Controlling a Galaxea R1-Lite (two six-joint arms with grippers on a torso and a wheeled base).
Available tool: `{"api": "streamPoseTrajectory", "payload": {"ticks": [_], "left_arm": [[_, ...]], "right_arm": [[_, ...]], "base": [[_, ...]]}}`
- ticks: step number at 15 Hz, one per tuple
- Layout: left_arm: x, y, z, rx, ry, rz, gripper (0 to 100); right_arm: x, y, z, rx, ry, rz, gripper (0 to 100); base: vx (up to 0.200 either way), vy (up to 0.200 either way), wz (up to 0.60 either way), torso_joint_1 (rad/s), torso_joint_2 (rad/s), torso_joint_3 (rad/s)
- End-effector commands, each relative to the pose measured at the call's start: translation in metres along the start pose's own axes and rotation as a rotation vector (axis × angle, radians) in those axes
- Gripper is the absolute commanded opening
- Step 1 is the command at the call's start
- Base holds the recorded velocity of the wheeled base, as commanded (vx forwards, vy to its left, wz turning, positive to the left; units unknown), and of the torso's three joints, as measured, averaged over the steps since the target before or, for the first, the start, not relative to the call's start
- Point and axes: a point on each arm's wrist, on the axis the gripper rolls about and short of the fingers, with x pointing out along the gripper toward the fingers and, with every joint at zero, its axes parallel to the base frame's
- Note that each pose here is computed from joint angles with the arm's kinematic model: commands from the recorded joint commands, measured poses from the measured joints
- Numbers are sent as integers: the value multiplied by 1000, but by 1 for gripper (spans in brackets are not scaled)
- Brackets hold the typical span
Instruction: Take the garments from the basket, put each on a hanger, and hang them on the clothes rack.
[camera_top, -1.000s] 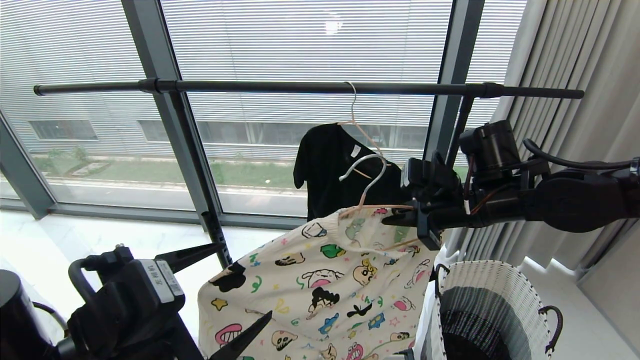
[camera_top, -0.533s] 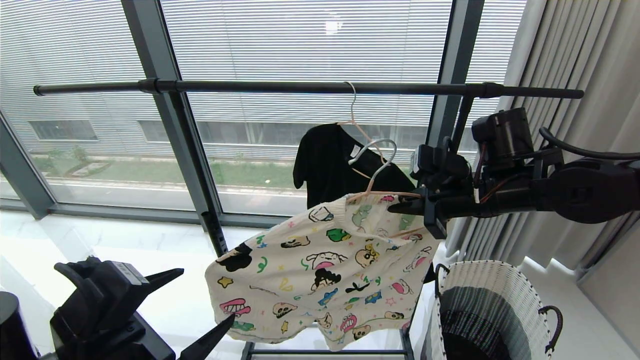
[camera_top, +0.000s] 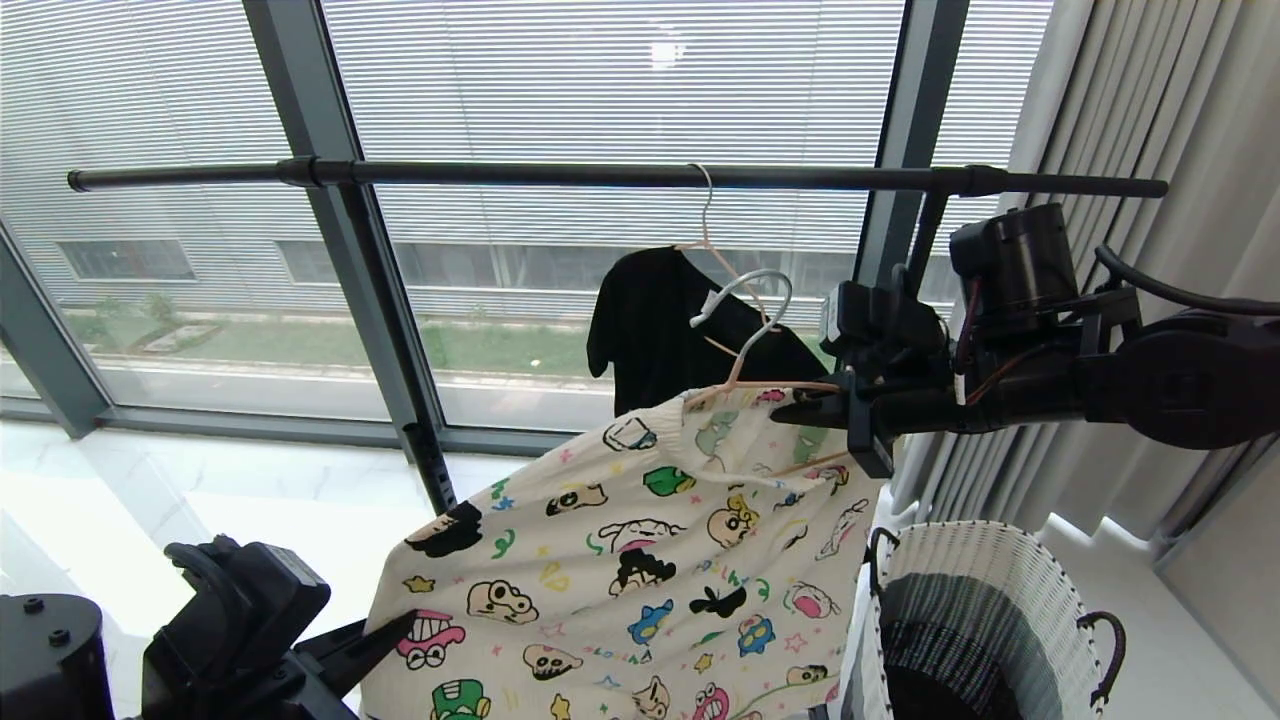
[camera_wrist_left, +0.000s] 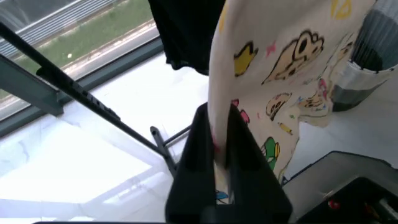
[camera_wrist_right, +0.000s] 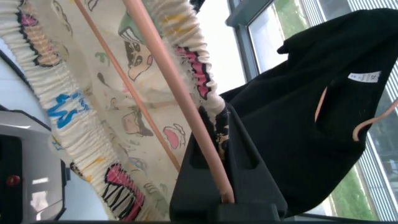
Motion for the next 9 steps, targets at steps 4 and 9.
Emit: {"api": "streamPoseTrajectory", "payload": {"ticks": [4,9], "left_arm": [[-2,5,-10,-16,42,45,0],[-5,5,-8,-9,22,56,100]], "right_arm": [[-8,-6,-1,9,6,-31,0],[-18,1,-10,37,88,-68,0]], "base": [[0,0,0,0,0,0],[0,0,0,0,0,0]]}}
